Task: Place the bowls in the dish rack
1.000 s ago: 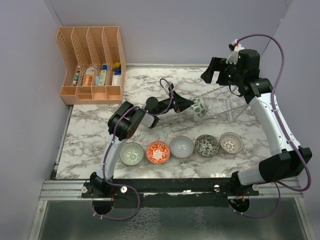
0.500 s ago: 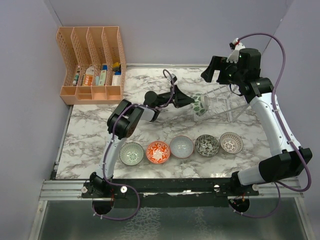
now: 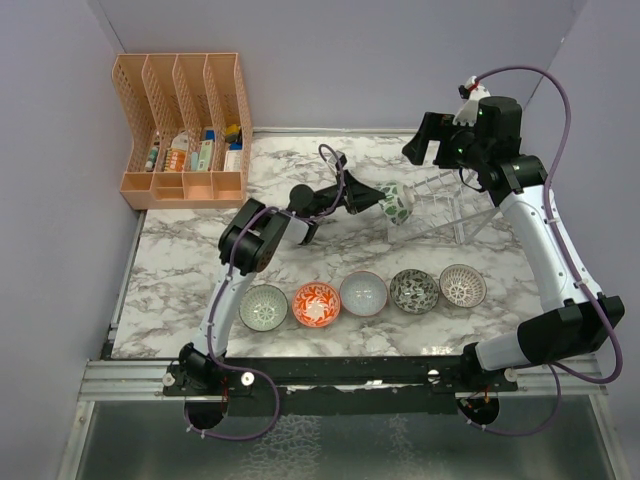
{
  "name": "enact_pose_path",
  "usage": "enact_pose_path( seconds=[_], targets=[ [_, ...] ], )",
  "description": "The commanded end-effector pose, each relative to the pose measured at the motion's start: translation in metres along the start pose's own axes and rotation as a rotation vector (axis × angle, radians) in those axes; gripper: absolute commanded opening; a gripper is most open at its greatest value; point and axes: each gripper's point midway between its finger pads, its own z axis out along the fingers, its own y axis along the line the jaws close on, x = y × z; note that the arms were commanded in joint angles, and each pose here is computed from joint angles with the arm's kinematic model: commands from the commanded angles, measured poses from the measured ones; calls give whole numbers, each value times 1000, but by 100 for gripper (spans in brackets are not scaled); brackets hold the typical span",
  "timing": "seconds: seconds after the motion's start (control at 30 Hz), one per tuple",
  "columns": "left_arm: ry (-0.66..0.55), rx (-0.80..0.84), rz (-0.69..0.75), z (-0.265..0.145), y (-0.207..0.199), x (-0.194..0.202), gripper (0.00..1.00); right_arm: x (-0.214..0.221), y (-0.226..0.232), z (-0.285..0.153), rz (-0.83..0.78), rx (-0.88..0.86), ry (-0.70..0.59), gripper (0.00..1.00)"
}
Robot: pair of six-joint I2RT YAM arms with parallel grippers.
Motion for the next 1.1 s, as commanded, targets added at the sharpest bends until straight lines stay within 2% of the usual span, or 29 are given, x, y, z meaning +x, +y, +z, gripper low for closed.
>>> enact_pose_path(
  seconds=[0.0,0.83,1.07],
  targets=[
    [-39,150,81,9,-32,-4,0,-13,-3,0,-20,15,-33,100],
    [-32,194,28,19,0,5,0,-9,-4,7,-21,13,-8,100],
    [-44,148,-1,16,19,5,0,-7,-4,11,-22,5,0,100]
  ],
)
